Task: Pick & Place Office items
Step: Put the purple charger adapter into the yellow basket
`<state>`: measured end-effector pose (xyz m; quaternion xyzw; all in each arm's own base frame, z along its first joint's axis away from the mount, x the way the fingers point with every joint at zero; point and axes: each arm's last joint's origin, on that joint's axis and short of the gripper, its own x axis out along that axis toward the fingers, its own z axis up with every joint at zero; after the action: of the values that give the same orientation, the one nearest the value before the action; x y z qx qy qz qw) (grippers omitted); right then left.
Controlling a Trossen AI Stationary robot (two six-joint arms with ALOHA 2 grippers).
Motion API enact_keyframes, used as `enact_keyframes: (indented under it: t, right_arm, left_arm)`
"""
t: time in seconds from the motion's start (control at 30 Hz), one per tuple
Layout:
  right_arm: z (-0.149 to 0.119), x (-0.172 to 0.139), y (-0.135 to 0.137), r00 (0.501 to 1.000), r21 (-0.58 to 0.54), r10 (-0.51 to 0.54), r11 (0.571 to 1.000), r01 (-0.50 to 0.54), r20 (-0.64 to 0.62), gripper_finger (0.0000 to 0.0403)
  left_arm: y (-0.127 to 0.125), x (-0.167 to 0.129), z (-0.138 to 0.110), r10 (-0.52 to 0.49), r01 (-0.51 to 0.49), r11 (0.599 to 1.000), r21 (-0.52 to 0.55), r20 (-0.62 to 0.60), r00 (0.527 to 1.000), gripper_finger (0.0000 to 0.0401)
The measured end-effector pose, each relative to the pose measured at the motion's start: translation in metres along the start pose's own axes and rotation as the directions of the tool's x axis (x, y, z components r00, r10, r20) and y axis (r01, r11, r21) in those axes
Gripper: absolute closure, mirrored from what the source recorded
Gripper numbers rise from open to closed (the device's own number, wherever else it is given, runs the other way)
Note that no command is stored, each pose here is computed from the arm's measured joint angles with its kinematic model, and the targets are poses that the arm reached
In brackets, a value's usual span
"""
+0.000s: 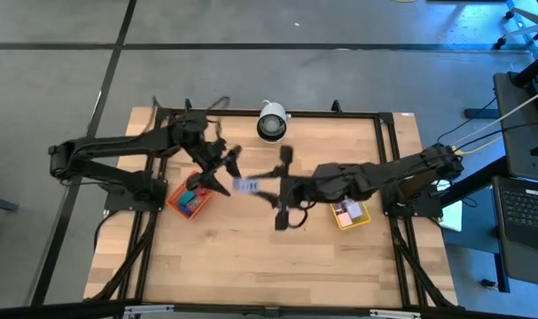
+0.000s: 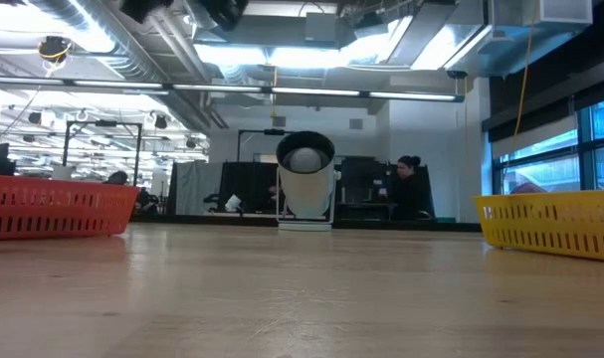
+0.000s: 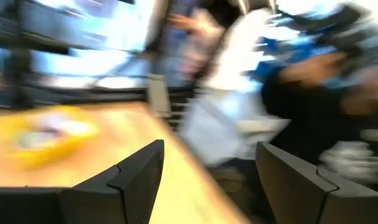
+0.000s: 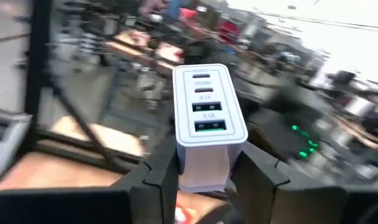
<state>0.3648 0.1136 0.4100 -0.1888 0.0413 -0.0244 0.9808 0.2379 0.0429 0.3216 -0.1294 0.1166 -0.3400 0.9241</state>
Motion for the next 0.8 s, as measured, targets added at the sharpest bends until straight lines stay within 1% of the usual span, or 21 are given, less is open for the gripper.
enact_keyframes:
  t: [0.03,0.1,0.13,0.2,0.3,0.4,0.5,0.57,0.67,0.8]
  right_arm:
    - [0.003,-0.005,-0.004,0.999,-0.003,-0.032,0.999,0.032,-0.007,0.0281]
    - [0.007,-0.013,-0.013,0.996,-0.008,-0.087,0.996,0.086,-0.022,0.0281]
    - [0.009,-0.017,-0.018,0.995,-0.007,-0.100,0.995,0.100,-0.030,0.0280]
    - [0.013,-0.027,-0.029,0.993,0.013,-0.113,0.993,0.114,-0.031,0.0279]
    - [0.018,-0.043,-0.047,0.986,0.042,-0.161,0.986,0.163,-0.047,0.0279]
    - [0.019,-0.058,-0.062,0.974,0.051,-0.211,0.975,0.216,-0.089,0.0280]
    - [0.019,-0.071,-0.078,0.962,0.069,-0.245,0.965,0.254,-0.118,0.0280]
    - [0.018,-0.081,-0.087,0.955,0.077,-0.259,0.959,0.272,-0.145,0.0280]
    - [0.015,-0.097,-0.100,0.932,0.079,-0.298,0.944,0.320,-0.206,0.0280]
    - [0.010,-0.124,-0.114,0.901,0.096,-0.325,0.926,0.365,-0.287,0.0280]
  left_arm:
    - [-0.005,-0.004,0.001,0.071,-0.071,0.996,0.046,0.004,0.997,0.0152]
    - [-0.017,-0.012,0.003,0.215,-0.215,0.967,0.133,0.016,0.976,0.0152]
    - [-0.024,-0.017,0.005,0.265,-0.266,0.948,0.174,0.032,0.964,0.0152]
    - [-0.042,-0.026,0.010,0.318,-0.328,0.915,0.233,0.082,0.945,0.0152]
    - [-0.068,-0.041,0.015,0.365,-0.395,0.872,0.290,0.152,0.918,0.0152]
    - [-0.093,-0.057,0.015,0.416,-0.466,0.830,0.306,0.215,0.883,0.0152]
    - [-0.114,-0.073,0.012,0.445,-0.510,0.805,0.303,0.262,0.857,0.0152]
    - [-0.126,-0.081,0.010,0.454,-0.532,0.795,0.292,0.294,0.841,0.0152]
    - [-0.139,-0.091,0.006,0.458,-0.543,0.793,0.278,0.316,0.831,0.0152]
    - [-0.143,-0.096,-0.007,0.476,-0.556,0.791,0.255,0.313,0.822,0.0152]
